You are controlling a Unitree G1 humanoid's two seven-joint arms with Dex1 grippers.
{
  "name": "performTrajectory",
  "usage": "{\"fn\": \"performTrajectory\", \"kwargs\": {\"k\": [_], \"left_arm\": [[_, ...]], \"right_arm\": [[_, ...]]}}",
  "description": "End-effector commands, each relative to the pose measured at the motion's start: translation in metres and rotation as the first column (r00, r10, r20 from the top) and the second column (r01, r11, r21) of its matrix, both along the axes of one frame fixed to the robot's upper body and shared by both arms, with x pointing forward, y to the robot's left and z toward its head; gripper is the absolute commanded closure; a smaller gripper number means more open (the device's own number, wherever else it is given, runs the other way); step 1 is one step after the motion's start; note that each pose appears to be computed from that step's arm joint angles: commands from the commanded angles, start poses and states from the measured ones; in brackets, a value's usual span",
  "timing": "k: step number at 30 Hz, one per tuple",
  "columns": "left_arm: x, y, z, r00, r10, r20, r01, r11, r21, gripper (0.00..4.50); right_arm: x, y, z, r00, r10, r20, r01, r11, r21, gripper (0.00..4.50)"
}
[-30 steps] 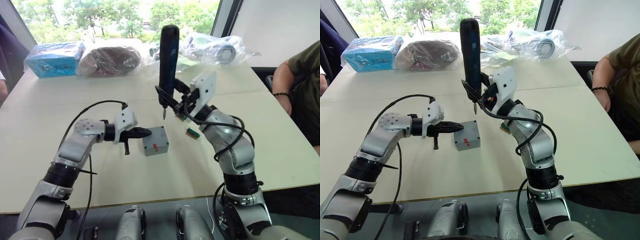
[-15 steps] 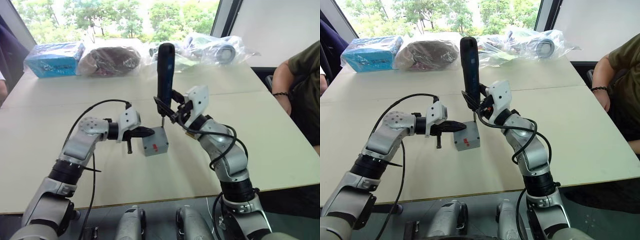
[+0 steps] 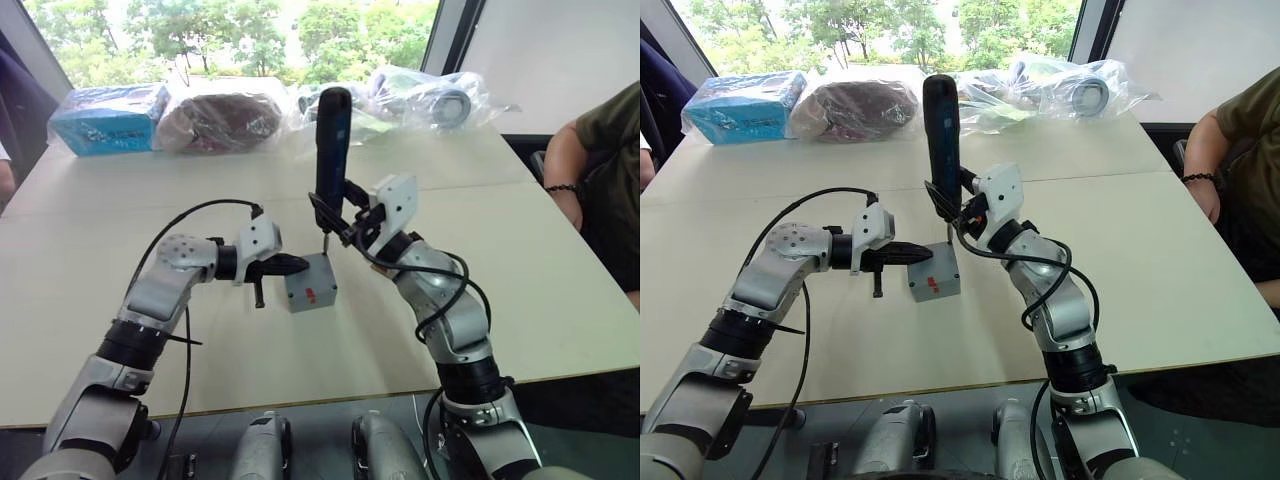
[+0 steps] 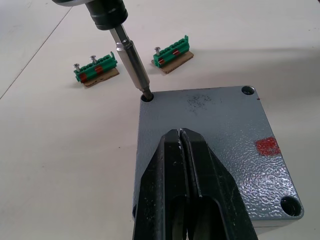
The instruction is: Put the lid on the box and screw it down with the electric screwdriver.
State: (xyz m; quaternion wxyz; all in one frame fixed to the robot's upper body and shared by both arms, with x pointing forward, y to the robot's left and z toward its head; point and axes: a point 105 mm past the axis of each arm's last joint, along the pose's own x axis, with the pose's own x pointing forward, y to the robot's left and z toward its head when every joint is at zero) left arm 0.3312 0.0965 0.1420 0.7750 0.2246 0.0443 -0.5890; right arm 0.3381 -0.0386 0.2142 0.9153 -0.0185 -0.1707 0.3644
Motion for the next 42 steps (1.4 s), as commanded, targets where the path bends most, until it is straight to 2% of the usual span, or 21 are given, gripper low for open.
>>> {"fn": "performTrajectory", "kwargs": {"k": [1,19,31,42], "left_arm": [[-0.003,0.001,-0.012,0.999,-0.007,-0.034,0.008,0.999,0.046,4.50],[-0.003,0.000,-0.011,0.999,-0.010,-0.036,0.012,0.999,0.046,4.50],[-0.003,-0.001,-0.010,0.999,-0.014,-0.036,0.015,0.999,0.050,4.50],[-0.006,-0.001,-0.013,0.999,-0.012,-0.053,0.015,0.998,0.055,4.50]], "right_arm": [[-0.006,0.005,0.012,0.998,0.020,0.067,-0.021,1.000,0.009,2.59],[-0.005,0.001,0.030,0.993,0.008,0.120,-0.012,0.999,0.035,2.59],[-0.010,0.006,-0.014,0.997,0.064,-0.039,-0.065,0.997,-0.029,2.59],[-0.020,0.017,-0.025,0.990,0.106,-0.091,-0.110,0.993,-0.042,2.59]]}}
